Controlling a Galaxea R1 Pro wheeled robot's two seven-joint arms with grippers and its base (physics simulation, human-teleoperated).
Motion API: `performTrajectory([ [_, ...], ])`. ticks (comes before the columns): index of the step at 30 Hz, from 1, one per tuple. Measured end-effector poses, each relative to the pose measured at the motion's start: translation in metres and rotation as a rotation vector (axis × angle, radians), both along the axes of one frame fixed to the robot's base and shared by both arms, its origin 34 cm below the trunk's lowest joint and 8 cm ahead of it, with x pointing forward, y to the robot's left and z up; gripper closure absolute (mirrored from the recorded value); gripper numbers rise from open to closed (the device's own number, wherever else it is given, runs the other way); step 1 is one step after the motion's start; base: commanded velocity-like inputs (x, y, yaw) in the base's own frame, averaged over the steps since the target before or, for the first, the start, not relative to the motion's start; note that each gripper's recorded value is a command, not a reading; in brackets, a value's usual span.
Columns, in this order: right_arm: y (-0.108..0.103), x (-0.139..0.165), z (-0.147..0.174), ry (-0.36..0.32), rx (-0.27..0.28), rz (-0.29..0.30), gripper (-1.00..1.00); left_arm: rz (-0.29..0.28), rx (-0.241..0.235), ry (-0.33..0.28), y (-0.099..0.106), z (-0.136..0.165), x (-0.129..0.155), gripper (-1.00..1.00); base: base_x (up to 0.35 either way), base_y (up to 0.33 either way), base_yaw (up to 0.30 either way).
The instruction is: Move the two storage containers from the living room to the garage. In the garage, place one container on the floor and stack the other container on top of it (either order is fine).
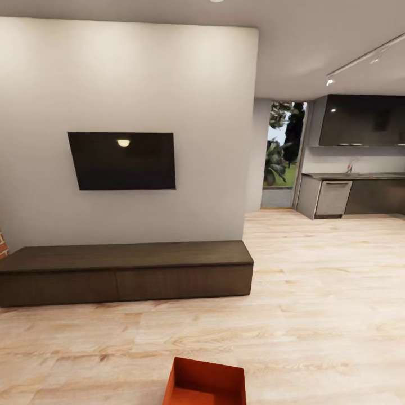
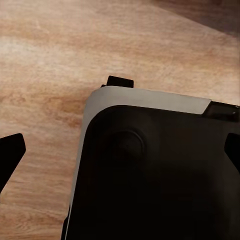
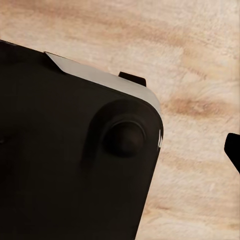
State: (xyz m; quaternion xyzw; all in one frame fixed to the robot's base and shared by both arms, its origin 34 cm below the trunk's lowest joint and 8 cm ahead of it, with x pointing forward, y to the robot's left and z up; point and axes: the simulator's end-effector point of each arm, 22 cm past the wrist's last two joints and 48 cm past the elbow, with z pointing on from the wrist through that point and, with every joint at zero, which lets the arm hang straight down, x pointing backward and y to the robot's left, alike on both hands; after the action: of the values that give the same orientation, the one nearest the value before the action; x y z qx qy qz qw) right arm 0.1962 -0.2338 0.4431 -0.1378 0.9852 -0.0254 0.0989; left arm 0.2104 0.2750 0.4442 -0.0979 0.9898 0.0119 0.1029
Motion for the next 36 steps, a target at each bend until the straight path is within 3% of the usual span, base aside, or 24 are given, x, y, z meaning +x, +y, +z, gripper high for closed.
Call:
performTrajectory([
  [6,0.0023,0.0,0.0001,0.0,0.003,0.0,-1.0,0.0,0.0,0.0,-0.0002,0.0,0.0,-1.0,0.01,0.079,-0.076],
  [20,0.0024,0.0,0.0001,0.0,0.003,0.0,-1.0,0.0,-0.003,-0.001,-0.0014,0.0,0.0001,-1.0,0.061,0.295,-0.004],
  [36,0.0028,-0.0002,0.0,0.001,0.002,0.0,-1.0,-0.001,-0.001,0.0,-0.001,0.0,0.0,-1.0,0.008,0.02,-0.068],
])
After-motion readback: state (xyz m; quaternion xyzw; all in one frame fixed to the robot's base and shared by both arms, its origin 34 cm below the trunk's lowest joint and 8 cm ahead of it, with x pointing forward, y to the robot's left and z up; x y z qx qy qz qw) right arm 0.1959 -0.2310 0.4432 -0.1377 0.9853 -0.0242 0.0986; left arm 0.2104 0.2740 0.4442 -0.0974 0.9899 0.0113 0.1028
